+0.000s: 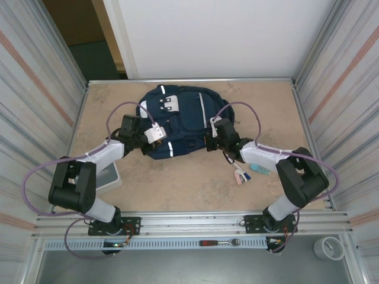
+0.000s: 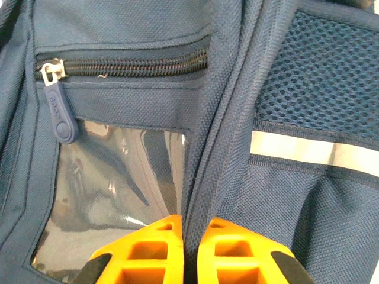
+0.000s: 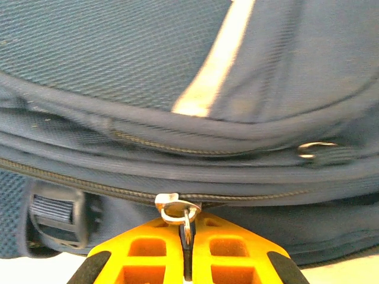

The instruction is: Pack books, pencil case, and school supplies into a backpack

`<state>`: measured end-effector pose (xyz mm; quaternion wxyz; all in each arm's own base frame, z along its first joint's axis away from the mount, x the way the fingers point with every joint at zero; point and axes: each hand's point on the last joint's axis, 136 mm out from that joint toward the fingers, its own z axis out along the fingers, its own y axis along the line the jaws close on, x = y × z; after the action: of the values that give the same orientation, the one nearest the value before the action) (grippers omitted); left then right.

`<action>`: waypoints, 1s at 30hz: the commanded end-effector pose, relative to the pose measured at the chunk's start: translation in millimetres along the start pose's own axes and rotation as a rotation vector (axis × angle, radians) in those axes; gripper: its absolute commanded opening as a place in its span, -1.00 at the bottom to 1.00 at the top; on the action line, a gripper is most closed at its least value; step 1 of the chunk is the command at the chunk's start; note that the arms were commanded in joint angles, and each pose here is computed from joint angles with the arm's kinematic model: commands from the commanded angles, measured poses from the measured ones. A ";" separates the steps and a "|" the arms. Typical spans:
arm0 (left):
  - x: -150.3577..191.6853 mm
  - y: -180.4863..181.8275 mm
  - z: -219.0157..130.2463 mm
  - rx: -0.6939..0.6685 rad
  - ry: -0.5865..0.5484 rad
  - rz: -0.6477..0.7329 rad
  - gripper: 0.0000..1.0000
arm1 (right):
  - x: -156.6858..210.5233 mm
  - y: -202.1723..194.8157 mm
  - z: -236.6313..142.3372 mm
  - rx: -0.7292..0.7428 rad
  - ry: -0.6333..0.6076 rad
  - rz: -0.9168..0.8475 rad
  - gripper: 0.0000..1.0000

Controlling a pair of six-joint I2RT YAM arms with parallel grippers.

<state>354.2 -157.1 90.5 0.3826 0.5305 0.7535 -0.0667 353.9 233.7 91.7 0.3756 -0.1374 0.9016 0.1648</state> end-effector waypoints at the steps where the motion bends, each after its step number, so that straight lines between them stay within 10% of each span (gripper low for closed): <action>1: 0.8 29.1 -14.0 -0.135 0.007 -0.036 -1.00 | 3.3 2.5 -8.3 -0.024 0.024 0.035 -1.00; 12: -80.1 -15.9 -25.9 -0.093 -0.218 0.188 0.35 | -16.0 63.4 -33.2 -0.233 -0.004 0.017 -1.00; 22: -122.4 -42.0 9.3 -0.076 -0.227 0.414 0.37 | -34.6 93.0 -45.2 -0.398 -0.033 0.066 -1.00; 30: -111.6 -44.2 33.0 -0.045 -0.204 0.443 -0.15 | -35.3 96.9 -47.3 -0.439 -0.016 0.090 -1.00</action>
<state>339.1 -274.0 118.6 0.4580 0.6622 0.5921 -0.0335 303.9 291.5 123.5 0.3023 -0.1666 0.8808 0.3242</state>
